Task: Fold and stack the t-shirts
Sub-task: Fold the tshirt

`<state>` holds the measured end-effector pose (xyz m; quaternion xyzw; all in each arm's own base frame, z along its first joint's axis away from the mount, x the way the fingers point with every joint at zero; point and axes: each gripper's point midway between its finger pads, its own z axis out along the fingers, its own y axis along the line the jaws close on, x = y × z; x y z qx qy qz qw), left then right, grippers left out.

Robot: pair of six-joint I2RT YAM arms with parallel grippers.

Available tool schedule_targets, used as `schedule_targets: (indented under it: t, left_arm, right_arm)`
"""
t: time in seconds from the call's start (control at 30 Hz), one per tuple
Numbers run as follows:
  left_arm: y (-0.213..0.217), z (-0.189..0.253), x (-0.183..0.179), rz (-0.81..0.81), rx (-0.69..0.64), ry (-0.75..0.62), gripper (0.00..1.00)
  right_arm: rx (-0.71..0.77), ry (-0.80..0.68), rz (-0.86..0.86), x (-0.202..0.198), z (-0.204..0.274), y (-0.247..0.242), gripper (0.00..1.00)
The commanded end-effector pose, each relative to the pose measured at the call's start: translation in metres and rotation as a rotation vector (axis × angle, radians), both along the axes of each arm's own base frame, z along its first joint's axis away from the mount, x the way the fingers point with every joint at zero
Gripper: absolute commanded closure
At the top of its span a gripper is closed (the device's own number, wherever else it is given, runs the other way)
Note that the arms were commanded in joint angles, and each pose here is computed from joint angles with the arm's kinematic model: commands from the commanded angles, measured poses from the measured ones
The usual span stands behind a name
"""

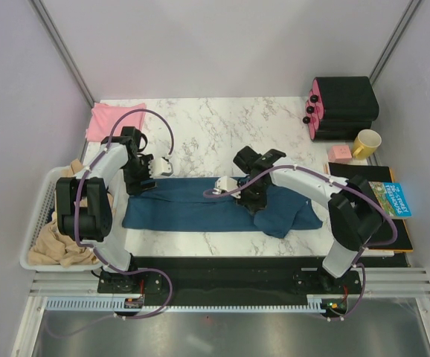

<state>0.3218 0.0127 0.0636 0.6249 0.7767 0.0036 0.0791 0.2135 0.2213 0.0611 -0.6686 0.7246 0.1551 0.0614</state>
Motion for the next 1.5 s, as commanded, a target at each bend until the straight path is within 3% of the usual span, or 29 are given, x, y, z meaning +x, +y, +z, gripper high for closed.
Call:
schedule_targets:
  t: [0.0, 0.27, 0.33, 0.37, 0.47, 0.67, 0.87, 0.9, 0.93, 1.03, 1.47]
  left_arm:
    - [-0.006, 0.002, 0.000, 0.025, -0.024, -0.011, 0.18]
    - [-0.010, -0.001, -0.001, 0.026, -0.031, 0.001, 0.18]
    - [-0.010, -0.001, 0.000, 0.028, -0.031, 0.000, 0.18]
    - [-0.010, -0.001, 0.000, 0.025, -0.029, 0.002, 0.18]
    - [-0.009, -0.001, 0.000, 0.024, -0.026, 0.002, 0.18]
    - [-0.010, -0.004, 0.001, 0.022, -0.028, 0.008, 0.18]
    - [-0.011, -0.008, 0.005, 0.030, -0.029, 0.017, 0.17]
    - [-0.010, -0.008, 0.005, 0.029, -0.024, 0.020, 0.15]
    - [-0.011, -0.008, 0.004, 0.026, -0.024, 0.019, 0.07]
    - [-0.009, -0.008, 0.004, 0.014, -0.015, 0.018, 0.06]
    - [-0.019, 0.011, 0.008, 0.172, -0.073, -0.029, 0.00]
  right_arm:
    - [0.135, -0.026, 0.038, 0.003, 0.046, 0.020, 1.00]
    - [0.161, -0.009, 0.043, 0.004, 0.047, 0.028, 0.99]
    - [0.117, -0.010, 0.037, 0.005, 0.037, 0.021, 0.87]
    - [0.091, -0.009, 0.030, 0.005, 0.033, 0.017, 0.71]
    - [0.045, -0.026, 0.051, 0.004, 0.029, 0.005, 0.59]
    - [0.124, -0.055, 0.051, 0.005, 0.055, 0.020, 0.60]
    - [0.162, -0.122, 0.100, 0.002, 0.046, 0.052, 0.60]
    - [0.160, -0.131, 0.101, 0.006, 0.045, 0.054, 0.60]
    - [0.158, -0.129, 0.103, 0.008, 0.043, 0.057, 0.60]
    - [0.159, -0.106, 0.112, 0.009, 0.038, 0.065, 0.60]
    - [-0.020, -0.065, 0.200, -0.029, -0.006, 0.028, 0.59]
